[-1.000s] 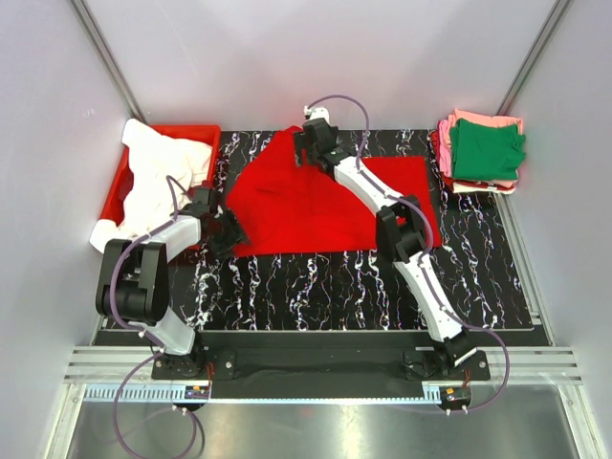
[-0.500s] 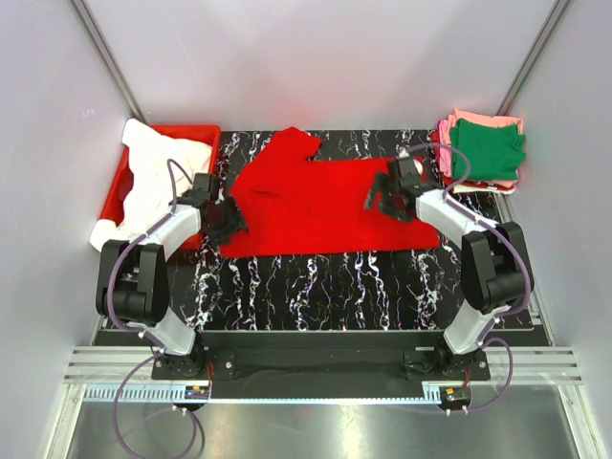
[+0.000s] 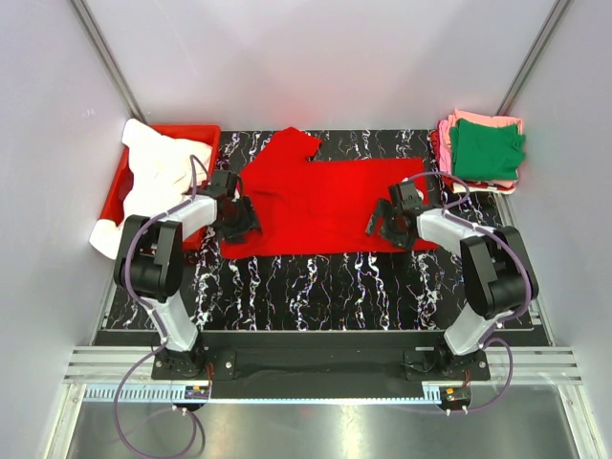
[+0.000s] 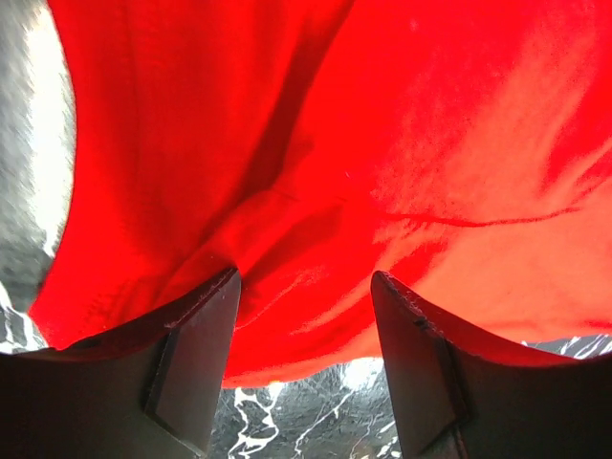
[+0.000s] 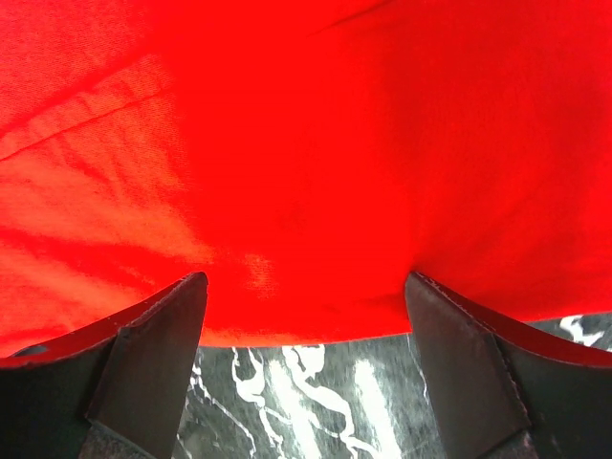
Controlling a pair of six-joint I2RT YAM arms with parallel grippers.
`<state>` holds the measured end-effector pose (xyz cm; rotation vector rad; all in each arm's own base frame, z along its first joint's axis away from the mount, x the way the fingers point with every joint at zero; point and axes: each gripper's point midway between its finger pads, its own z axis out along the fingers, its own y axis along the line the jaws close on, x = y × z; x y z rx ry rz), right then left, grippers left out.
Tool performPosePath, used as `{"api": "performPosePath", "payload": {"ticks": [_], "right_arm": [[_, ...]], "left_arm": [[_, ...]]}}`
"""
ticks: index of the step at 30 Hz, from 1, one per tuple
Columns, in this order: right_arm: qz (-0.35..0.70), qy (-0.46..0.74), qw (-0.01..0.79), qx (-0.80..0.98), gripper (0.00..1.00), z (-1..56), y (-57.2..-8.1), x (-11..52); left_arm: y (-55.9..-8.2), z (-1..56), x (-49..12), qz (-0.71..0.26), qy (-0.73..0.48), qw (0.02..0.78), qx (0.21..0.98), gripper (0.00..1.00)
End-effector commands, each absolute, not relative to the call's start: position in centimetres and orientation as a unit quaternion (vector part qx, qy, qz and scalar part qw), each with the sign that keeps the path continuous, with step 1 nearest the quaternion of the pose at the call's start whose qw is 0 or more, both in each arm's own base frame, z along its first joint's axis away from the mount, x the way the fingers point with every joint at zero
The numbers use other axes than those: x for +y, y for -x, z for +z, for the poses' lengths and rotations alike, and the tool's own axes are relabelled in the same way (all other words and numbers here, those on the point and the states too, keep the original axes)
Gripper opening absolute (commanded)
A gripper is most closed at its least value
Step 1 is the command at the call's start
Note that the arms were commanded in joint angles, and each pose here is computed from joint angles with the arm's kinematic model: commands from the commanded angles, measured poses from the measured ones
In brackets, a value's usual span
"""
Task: Fold and stack the t-shirts
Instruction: Fold the tshirt
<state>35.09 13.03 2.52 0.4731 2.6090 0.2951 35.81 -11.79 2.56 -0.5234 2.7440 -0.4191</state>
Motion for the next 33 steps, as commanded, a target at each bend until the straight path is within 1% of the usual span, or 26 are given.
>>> {"api": "performPosePath", "payload": {"ticks": [1, 5, 9, 10, 11, 12, 13, 14, 15, 16, 18, 21, 22, 23, 24, 25, 26, 27, 28, 29, 31, 33], "right_arm": [[0.114, -0.195, 0.164, 0.960, 0.92, -0.1, -30.2, 13.0], [0.109, -0.213, 0.134, 0.962, 0.92, -1.3, -26.7, 12.3], [0.126, -0.234, 0.120, 0.956, 0.92, -1.4, -24.2, 12.6], [0.134, -0.235, 0.128, 0.954, 0.92, -0.7, -24.0, 12.6], [0.128, -0.239, 0.115, 0.956, 0.92, -0.8, -22.7, 12.4], [0.133, -0.241, 0.115, 0.955, 0.92, -0.4, -22.3, 12.5], [0.143, -0.240, 0.132, 0.951, 0.93, 0.8, -22.2, 12.6], [0.136, -0.245, 0.124, 0.952, 0.93, 1.1, -21.0, 12.2], [0.138, -0.255, 0.129, 0.948, 0.93, 1.8, -20.6, 12.1], [0.151, -0.254, 0.139, 0.945, 0.94, 3.1, -19.9, 12.1], [0.163, -0.256, 0.156, 0.940, 0.94, 5.1, -19.7, 12.1], [0.185, -0.248, 0.220, 0.925, 0.96, 9.5, -21.4, 12.0], [0.183, -0.245, 0.230, 0.924, 0.96, 10.4, -22.0, 12.0], [0.193, -0.236, 0.254, 0.918, 0.97, 12.5, -23.6, 12.4], [0.193, -0.221, 0.265, 0.919, 0.97, 13.6, -25.2, 12.8], [0.182, -0.216, 0.252, 0.926, 0.98, 12.6, -25.3, 12.8], [0.185, -0.207, 0.262, 0.924, 0.98, 14.0, -26.5, 13.2], [0.174, -0.193, 0.262, 0.929, 0.99, 14.1, -27.1, 13.1], [0.162, -0.191, 0.249, 0.936, 0.99, 13.3, -27.6, 13.2], [0.168, -0.186, 0.258, 0.933, 0.99, 13.8, -28.5, 13.6], [0.174, -0.185, 0.257, 0.932, 0.99, 13.3, -29.4, 14.1], [0.178, -0.182, 0.256, 0.932, 0.98, 13.3, -30.0, 14.5]], "left_arm": [[-31.5, 1.1, -11.2, -0.119, 0.178, 0.119, 0.970, 0.64], [-28.8, 0.7, -10.9, -0.116, 0.177, 0.111, 0.971, 0.64], [-26.8, 1.4, -10.4, -0.114, 0.174, 0.119, 0.971, 0.64], [-25.8, 1.2, -10.2, -0.110, 0.173, 0.110, 0.973, 0.64], [-25.3, 1.4, -10.2, -0.110, 0.168, 0.108, 0.974, 0.64], [-24.9, 2.2, -10.3, -0.115, 0.164, 0.116, 0.973, 0.64], [-23.8, 2.2, -10.2, -0.112, 0.164, 0.106, 0.974, 0.64], [-23.3, 2.7, -10.4, -0.117, 0.163, 0.108, 0.974, 0.64], [-22.9, 3.8, -10.8, -0.127, 0.155, 0.123, 0.972, 0.64], [-22.1, 4.1, -10.9, -0.127, 0.153, 0.120, 0.973, 0.65], [-22.0, 5.6, -10.9, -0.130, 0.147, 0.141, 0.970, 0.66], [-23.4, 7.6, -10.5, -0.118, 0.139, 0.170, 0.968, 0.67], [-25.0, 9.1, -10.8, -0.125, 0.134, 0.192, 0.964, 0.68], [-25.8, 9.1, -11.0, -0.122, 0.128, 0.189, 0.966, 0.68], [-27.6, 10.7, -11.4, -0.125, 0.122, 0.208, 0.962, 0.68], [-28.5, 10.9, -11.6, -0.126, 0.122, 0.209, 0.962, 0.68], [-29.2, 9.9, -11.9, -0.120, 0.118, 0.193, 0.967, 0.66], [-30.0, 10.0, -12.0, -0.116, 0.116, 0.191, 0.968, 0.66], [-31.5, 10.9, -12.3, -0.119, 0.114, 0.204, 0.965, 0.66], [-32.3, 9.8, -12.5, -0.112, 0.109, 0.192, 0.969, 0.66], [-34.3, 10.2, -13.2, -0.117, 0.103, 0.200, 0.967, 0.64], [-35.3, 8.7, -13.6, -0.111, 0.098, 0.177, 0.973, 0.62]]}}
